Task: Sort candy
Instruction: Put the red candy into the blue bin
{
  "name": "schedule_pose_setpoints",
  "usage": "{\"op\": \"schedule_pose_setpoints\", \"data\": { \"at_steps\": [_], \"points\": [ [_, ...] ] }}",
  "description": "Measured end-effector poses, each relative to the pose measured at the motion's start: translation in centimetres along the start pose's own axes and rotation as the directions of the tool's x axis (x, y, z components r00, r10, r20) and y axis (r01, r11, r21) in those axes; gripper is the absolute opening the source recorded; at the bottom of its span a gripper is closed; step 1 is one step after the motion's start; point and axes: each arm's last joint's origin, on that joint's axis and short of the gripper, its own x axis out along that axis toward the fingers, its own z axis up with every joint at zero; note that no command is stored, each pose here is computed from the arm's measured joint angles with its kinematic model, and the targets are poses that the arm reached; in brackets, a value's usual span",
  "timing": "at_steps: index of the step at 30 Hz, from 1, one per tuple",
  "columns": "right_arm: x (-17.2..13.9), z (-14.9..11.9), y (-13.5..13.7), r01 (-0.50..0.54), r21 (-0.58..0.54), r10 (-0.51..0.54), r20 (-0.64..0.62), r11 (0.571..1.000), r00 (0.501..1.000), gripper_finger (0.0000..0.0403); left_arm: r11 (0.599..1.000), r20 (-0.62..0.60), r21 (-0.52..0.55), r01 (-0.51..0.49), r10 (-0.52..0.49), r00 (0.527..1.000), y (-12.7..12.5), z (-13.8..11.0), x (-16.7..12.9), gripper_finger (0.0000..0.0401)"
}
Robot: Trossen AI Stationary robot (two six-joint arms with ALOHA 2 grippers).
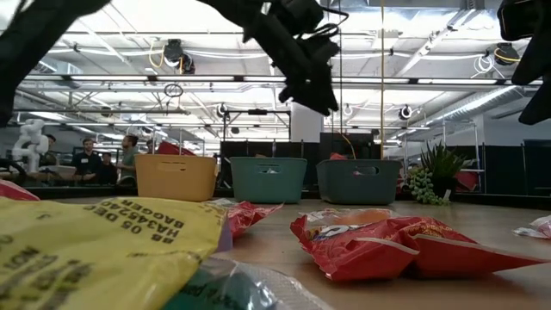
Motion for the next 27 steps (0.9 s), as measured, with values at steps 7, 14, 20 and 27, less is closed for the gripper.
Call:
{"op": "schedule_pose_setpoints", "data": {
  "at_steps": [7,14,20,27],
  "points": [
    [0.0,0.0,0.0,0.0,-0.034,0.0,-0.002,0.999,1.0,0.0242,0.996,-0.054,-0.062,-0.07,0.067,0.996,-4.4,-5.8,-4.0,0.0152],
    [0.0,0.0,0.0,0.0,-0.083,0.0,-0.004,0.997,1.0,0.0242,0.991,-0.049,-0.109,-0.072,0.067,0.997,-9.9,-12.9,-9.2,0.0152],
    [0.0,0.0,0.0,-0.001,-0.136,0.0,-0.005,0.991,1.0,0.0242,0.998,-0.088,0.021,0.059,-0.057,0.995,-14.3,-15.9,-10.6,0.0152],
    [0.0,0.0,0.0,-0.004,-0.159,0.003,-0.005,0.987,1.0,0.0242,0.952,-0.197,0.225,0.21,-0.166,0.966,-18.5,-18.6,-8.5,0.0152]
  ]
}}
